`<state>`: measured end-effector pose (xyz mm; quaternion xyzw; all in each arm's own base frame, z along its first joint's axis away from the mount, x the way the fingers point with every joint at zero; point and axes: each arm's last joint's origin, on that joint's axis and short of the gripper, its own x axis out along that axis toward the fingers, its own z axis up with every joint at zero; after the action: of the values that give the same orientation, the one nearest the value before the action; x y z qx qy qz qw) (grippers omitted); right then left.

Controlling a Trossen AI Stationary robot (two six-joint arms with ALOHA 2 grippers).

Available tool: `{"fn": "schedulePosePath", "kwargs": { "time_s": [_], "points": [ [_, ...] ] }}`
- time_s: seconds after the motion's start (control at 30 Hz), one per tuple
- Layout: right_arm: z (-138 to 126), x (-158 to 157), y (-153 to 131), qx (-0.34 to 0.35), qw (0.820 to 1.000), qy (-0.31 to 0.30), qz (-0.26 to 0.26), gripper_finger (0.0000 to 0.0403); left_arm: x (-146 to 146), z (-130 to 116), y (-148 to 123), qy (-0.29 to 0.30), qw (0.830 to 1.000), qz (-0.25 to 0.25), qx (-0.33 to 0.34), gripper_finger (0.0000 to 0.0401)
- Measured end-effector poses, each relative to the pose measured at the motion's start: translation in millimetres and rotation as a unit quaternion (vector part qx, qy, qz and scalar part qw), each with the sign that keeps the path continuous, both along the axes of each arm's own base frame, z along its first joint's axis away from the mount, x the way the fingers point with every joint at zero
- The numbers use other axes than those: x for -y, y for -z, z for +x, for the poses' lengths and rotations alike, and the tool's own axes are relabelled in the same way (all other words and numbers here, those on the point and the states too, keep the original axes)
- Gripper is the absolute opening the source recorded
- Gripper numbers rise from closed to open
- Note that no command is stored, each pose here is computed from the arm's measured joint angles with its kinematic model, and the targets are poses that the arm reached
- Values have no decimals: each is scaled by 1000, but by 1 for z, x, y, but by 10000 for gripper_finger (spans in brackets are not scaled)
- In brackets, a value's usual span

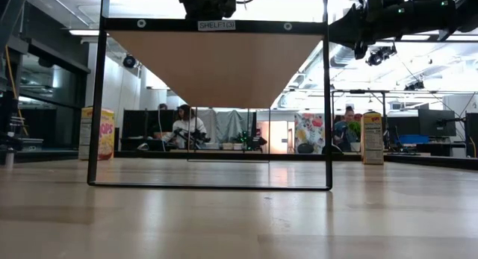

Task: Stack cereal on shelf
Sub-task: Put the blue cereal box on the shelf

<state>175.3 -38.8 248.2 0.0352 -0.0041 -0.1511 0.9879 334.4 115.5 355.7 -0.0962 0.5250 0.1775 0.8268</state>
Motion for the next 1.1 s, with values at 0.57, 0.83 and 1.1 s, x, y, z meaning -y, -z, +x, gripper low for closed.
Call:
{"fn": "schedulePosePath", "kwargs": {
  "time_s": [0.57,0.83,1.1],
  "points": [
    [0,0,0,0,1000,0,0,0,1,-10,-14,8,1000,13,18,226],
    [0,0,0,0,1000,0,0,0,4,-32,-37,5,998,27,50,225],
    [0,0,0,0,1000,0,0,0,23,-65,-70,-9,992,71,101,186]
  ]
}}
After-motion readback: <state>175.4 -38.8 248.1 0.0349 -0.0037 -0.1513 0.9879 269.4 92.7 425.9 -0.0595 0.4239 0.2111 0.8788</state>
